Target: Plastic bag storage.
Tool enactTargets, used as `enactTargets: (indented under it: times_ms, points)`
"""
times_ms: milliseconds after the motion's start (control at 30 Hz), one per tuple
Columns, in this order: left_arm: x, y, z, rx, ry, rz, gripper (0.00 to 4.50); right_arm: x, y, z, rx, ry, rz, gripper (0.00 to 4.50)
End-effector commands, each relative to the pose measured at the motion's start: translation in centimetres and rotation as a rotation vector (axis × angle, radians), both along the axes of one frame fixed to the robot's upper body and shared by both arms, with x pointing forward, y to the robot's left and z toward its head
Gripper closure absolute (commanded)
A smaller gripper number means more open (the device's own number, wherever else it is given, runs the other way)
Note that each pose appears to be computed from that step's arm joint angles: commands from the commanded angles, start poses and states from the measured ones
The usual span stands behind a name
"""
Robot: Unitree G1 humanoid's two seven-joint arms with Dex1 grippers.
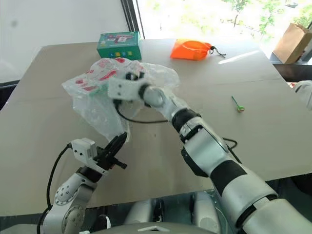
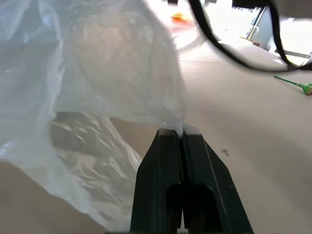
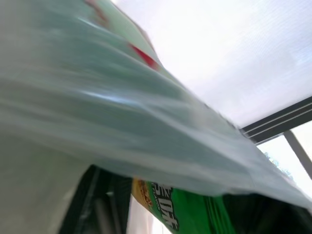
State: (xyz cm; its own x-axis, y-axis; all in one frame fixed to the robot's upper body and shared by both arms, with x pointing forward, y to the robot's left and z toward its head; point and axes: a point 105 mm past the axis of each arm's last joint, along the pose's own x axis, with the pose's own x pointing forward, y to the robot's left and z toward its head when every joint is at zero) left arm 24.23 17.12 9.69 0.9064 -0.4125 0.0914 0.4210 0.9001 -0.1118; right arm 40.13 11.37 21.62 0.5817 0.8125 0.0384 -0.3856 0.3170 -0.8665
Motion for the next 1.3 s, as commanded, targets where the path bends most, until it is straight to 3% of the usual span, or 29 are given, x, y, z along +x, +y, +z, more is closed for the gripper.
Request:
enactTargets:
  times_ms: [33,67,133,267,333,500,633,800,967,1100,1300]
  points:
    - [0.0,0.1,0.9,-0.004,-0.05,0.022,4.5,0.4,-3.2,-4.8,-0.062,0.092,0.006,0.47]
    - [0.0,0.2,0.8,-0.018,-0.048,0.033,4.5,0.0,-4.2,-6.3,-0.071,0.148,0.04,0.06]
    - [0.1,0.0,0.9,-0.047,-0.047,0.044,4.5,-1.0,-6.9,-8.0,-0.065,0.224,0.117,0.06]
    - [0.2,-0.1,1.5,-0.093,-0.059,0.053,4.5,-3.1,-12.1,-8.2,-0.002,0.306,0.181,0.06]
    - [0.3,0.0,1.6,-0.096,-0.06,0.056,4.5,-3.5,-15.3,-7.4,0.061,0.314,0.126,0.06]
    - [0.2,0.3,1.3,-0.092,-0.049,0.057,4.5,-2.4,-23.2,-5.6,0.269,0.283,-0.165,0.06]
    - [0.2,0.2,1.2,-0.081,-0.042,0.043,4.5,-2.1,-28.5,-6.2,0.389,0.323,-0.39,0.06]
    - [0.2,-0.4,1.2,-0.069,-0.029,0.009,4.5,-2.8,-38.1,-8.5,0.724,0.483,-0.81,0.06]
    - [0.1,-0.7,1.0,-0.039,-0.02,-0.014,4.5,-3.1,-40.3,-9.6,0.836,0.537,-0.927,0.06]
    - [0.0,-0.8,1.0,-0.036,-0.018,-0.019,4.5,-3.3,-40.0,-11.4,0.954,0.718,-0.908,0.06]
    - [-0.2,-0.6,0.9,-0.031,-0.015,-0.012,4.5,-3.0,-37.7,-11.5,0.894,0.796,-0.804,0.06]
